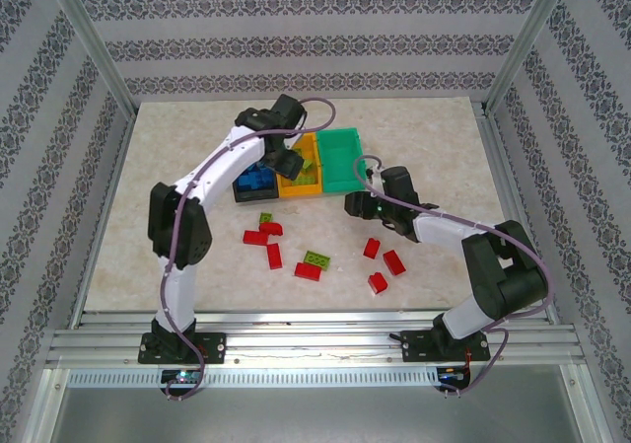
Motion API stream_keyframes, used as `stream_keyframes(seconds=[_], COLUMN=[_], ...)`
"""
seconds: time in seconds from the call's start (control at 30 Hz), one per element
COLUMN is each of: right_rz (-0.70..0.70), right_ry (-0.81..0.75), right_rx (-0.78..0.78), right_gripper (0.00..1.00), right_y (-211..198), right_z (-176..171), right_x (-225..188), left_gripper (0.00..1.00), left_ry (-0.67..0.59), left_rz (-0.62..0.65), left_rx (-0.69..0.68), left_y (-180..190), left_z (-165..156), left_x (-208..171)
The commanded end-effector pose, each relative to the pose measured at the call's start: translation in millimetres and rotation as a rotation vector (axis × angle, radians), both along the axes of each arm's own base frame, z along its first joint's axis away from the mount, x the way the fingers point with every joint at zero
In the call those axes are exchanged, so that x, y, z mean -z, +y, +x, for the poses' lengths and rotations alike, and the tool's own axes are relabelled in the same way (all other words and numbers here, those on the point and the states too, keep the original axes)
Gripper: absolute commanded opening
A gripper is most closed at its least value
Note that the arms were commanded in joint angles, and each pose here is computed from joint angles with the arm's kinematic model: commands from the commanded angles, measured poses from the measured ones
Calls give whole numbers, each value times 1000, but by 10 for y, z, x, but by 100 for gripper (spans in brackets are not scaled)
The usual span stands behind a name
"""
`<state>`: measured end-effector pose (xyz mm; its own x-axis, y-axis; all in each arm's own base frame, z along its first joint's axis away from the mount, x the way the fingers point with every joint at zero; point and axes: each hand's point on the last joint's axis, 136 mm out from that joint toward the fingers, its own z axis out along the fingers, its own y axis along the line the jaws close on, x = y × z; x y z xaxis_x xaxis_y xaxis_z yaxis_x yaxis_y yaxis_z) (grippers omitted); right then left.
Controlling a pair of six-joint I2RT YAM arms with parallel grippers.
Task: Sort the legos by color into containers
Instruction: Pick up the lego from the bottom-center of the table.
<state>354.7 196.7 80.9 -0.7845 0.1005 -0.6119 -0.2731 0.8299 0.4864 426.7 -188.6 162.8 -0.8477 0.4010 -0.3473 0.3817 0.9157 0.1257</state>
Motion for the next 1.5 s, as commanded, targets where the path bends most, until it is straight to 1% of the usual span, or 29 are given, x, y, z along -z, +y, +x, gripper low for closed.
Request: stream_keyframes(seconds=[0.0, 0.07, 0.17, 0.33, 0.47, 0.6, 0.73, 0.87, 1.03, 1.27, 1.33, 1.47], right_rz=[19, 30, 45, 10, -43, -79, -173, -234, -284, -367, -365, -354], right_ry=[-52, -26, -9, 10, 80, 134, 176, 193, 191, 206, 206, 202], right_rx=[-115, -186, -274, -393, -436, -457, -473, -503, -518, -530, -531, -530], right_gripper=[50, 50, 51, 52, 56, 57, 57, 57, 58, 59, 57, 47], right_y=[257, 395, 570, 745, 759, 758, 729, 776, 854, 828, 841, 879], right_z=[-15, -76, -236, -619, -875, -1078, -1217, -1295, -1295, -1332, -1347, -1360], right_x=[-112, -105, -134, -152, 11, 204, 402, 502, 519, 635, 639, 620], left_gripper=[72, 72, 72, 72, 72, 72, 72, 72, 72, 72, 72, 72], left_ry=[-23, -20, -51, -52, -33, -22, -24, -25, -32, -30, -30, -29], left_rz=[-84, -132, -164, -227, -240, -240, -225, -226, -230, -231, -229, -228], left_rx=[10, -13, -48, -52, -52, -52, -53, -45, -42, -33, -31, -29], left_y=[69, 154, 253, 201, 178, 178, 203, 200, 200, 195, 198, 196], left_z=[-59, -92, -98, -118, -127, -145, -141, -151, -161, -176, -176, -181], left_x=[-118, -111, -117, -142, -94, -47, -39, -52, -89, -93, -94, -90])
